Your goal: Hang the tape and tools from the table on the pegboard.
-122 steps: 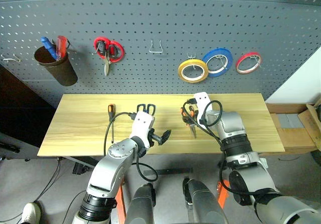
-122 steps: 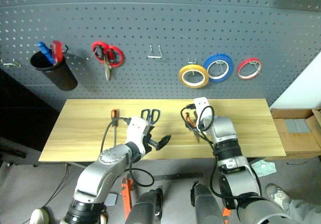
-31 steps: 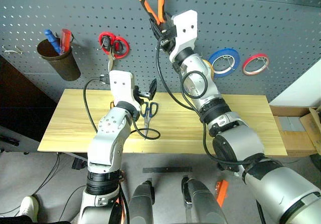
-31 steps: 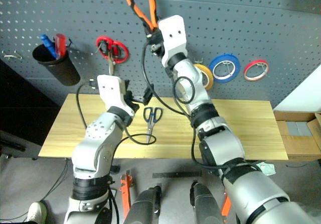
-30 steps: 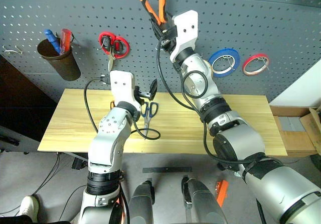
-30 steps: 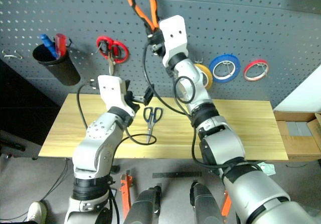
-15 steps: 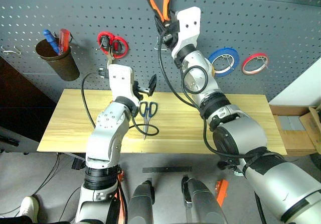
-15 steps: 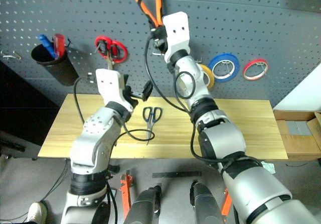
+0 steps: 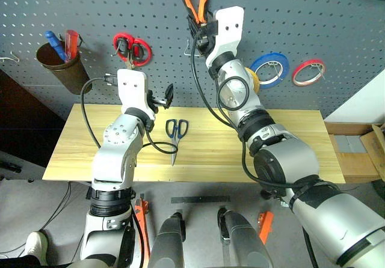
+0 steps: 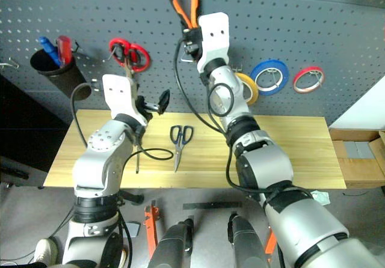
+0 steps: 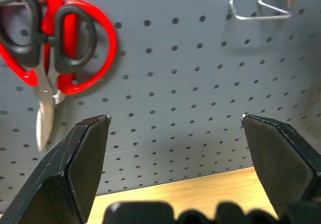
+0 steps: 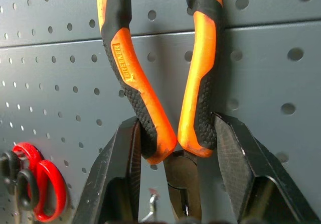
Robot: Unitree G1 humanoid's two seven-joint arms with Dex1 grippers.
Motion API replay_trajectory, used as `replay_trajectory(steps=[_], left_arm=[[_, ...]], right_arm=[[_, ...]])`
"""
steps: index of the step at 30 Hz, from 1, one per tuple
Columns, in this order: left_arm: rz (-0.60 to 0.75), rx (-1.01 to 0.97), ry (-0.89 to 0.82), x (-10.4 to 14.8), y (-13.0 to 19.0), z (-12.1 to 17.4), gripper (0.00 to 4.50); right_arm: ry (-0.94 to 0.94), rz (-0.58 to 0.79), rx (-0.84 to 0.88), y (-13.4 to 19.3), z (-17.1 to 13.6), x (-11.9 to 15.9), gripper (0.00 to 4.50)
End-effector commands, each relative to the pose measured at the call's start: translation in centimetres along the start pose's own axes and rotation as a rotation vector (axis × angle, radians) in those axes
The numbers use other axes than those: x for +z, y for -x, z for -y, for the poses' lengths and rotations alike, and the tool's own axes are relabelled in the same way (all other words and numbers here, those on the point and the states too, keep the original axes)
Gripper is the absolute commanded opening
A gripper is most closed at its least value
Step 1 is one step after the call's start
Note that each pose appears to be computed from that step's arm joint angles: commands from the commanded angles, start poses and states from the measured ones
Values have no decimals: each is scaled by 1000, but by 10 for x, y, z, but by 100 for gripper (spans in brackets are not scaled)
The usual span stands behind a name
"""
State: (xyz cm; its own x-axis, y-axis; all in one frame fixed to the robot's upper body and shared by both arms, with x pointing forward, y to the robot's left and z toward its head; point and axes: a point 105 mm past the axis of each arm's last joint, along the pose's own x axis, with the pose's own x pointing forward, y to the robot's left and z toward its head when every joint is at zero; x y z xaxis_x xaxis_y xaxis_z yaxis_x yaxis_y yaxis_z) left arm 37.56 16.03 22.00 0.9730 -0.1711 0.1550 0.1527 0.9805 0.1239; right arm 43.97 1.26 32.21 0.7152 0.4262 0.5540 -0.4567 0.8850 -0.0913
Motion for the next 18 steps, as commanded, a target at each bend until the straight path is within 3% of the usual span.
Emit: replay_trajectory(steps=[1,18], left_arm=[[43,-6,-16,12,5,0,450],[37,-15,-8,10,6,4,450]], right_arm=[[-15,90,12,-10,-8,27,174],[-19,129,10,-12,-9,38,174]])
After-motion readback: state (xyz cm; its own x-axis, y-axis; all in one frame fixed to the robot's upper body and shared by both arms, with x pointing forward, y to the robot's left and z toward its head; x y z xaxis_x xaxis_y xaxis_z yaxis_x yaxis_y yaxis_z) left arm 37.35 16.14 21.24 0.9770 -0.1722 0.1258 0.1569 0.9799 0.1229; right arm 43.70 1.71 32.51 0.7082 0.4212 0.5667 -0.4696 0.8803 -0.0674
